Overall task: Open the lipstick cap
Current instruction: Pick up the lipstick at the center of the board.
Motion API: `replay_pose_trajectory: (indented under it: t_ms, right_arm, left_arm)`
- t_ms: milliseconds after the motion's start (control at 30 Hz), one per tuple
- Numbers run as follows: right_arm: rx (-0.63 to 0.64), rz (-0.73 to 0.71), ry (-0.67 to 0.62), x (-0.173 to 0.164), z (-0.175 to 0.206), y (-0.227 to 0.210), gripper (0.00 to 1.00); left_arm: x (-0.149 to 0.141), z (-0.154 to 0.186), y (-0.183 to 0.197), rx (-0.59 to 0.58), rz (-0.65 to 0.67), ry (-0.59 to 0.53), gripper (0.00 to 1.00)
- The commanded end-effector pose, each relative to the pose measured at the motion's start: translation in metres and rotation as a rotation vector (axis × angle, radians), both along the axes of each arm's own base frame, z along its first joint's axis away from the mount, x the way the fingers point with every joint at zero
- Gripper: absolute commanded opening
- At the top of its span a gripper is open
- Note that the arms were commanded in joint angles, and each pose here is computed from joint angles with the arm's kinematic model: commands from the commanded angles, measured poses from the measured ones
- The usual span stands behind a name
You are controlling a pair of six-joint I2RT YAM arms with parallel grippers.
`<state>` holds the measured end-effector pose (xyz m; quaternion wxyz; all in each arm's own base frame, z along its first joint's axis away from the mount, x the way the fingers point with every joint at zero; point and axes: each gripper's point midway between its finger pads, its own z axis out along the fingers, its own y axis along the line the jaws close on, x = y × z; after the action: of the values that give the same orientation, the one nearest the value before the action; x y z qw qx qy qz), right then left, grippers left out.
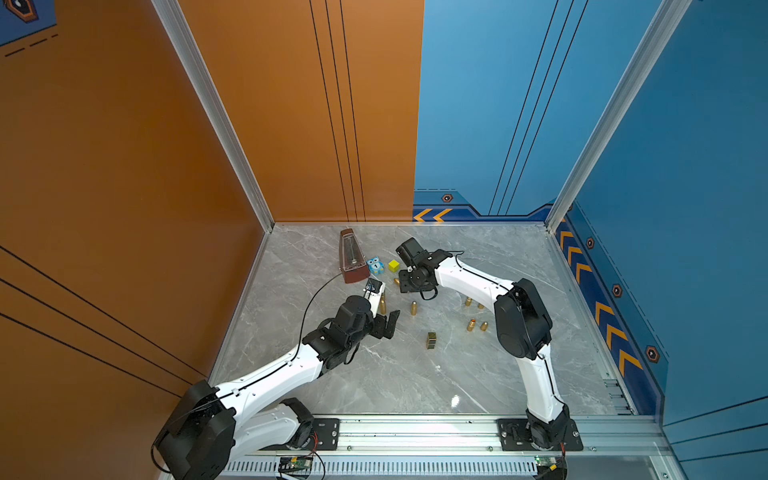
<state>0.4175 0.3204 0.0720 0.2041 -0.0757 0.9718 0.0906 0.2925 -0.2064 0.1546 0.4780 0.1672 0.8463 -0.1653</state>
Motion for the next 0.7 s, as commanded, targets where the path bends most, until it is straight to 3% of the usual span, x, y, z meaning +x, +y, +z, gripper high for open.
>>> replay_pose_trajectory:
  t_ms: [0,667]
  right_arm:
    - [-0.015,0.067,0.023,0.006,-0.009,0.000,0.56]
    - [-0.101,0.137,0.030,0.032,-0.045,0.004,0.44]
  left_arm:
    - [0.001,0.009,0.005,-0.035,0.015,-0.004,0.99]
    - [0.011,0.007,0.019,-0.072,0.066,0.023,0.99]
